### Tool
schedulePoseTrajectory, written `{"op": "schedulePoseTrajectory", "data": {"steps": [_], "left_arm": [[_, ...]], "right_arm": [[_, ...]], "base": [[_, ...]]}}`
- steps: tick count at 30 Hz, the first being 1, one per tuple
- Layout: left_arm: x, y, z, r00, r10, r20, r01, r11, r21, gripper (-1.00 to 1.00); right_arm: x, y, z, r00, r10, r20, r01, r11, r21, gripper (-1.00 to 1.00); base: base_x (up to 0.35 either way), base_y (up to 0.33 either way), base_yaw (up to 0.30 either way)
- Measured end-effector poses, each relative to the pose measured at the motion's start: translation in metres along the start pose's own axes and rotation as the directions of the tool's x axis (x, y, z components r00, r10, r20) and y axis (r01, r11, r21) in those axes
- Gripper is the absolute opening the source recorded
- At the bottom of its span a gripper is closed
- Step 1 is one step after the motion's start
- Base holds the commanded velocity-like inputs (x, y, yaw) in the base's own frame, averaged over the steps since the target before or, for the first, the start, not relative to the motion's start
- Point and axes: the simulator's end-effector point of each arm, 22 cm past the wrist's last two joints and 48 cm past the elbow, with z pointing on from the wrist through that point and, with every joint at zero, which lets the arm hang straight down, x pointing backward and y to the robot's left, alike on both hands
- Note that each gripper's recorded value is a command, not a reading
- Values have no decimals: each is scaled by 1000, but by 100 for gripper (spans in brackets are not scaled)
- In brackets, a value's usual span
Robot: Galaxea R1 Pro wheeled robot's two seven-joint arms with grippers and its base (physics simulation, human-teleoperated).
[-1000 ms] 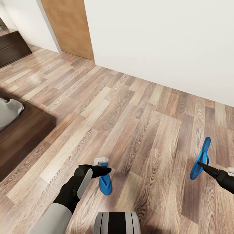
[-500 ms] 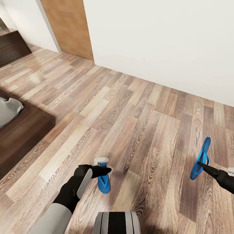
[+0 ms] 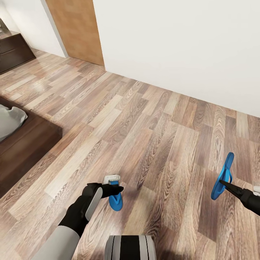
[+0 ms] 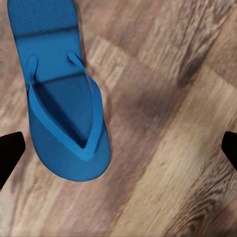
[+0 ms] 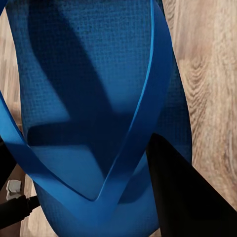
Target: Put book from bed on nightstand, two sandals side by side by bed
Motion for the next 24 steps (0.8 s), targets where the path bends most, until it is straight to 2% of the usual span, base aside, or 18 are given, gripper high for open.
{"op": "schedulePoseTrajectory", "data": {"steps": [5,8,9,12,13,15,19,24], "left_arm": [[-1,5,0,1000,-2,2,2,1000,-15,100],[-1,13,0,1000,2,5,-2,998,-56,100],[-4,18,-1,1000,2,17,0,997,-78,100],[-13,20,-1,998,-2,60,7,996,-89,100],[-18,21,0,996,-5,92,13,996,-92,100],[-10,24,5,997,-9,79,17,995,-98,100],[-7,30,13,993,-21,115,33,993,-109,100],[0,34,22,994,-28,107,40,993,-111,100]], "right_arm": [[0,0,0,1000,0,0,0,1000,0,-100],[0,0,0,1000,0,0,0,1000,0,-100],[0,0,0,1000,0,0,0,1000,0,-100],[0,0,0,1000,0,0,0,1000,0,-100],[1,0,0,1000,1,-1,-1,1000,0,-100],[1,0,0,1000,1,-1,-1,1000,0,-100],[1,0,0,1000,1,-1,-1,1000,0,-100],[6,-8,5,1000,9,-14,-8,1000,14,-100]], "base": [[-1,0,0],[0,0,0],[0,0,0],[0,0,0],[0,0,0],[0,0,0],[0,0,0],[0,0,0]]}}
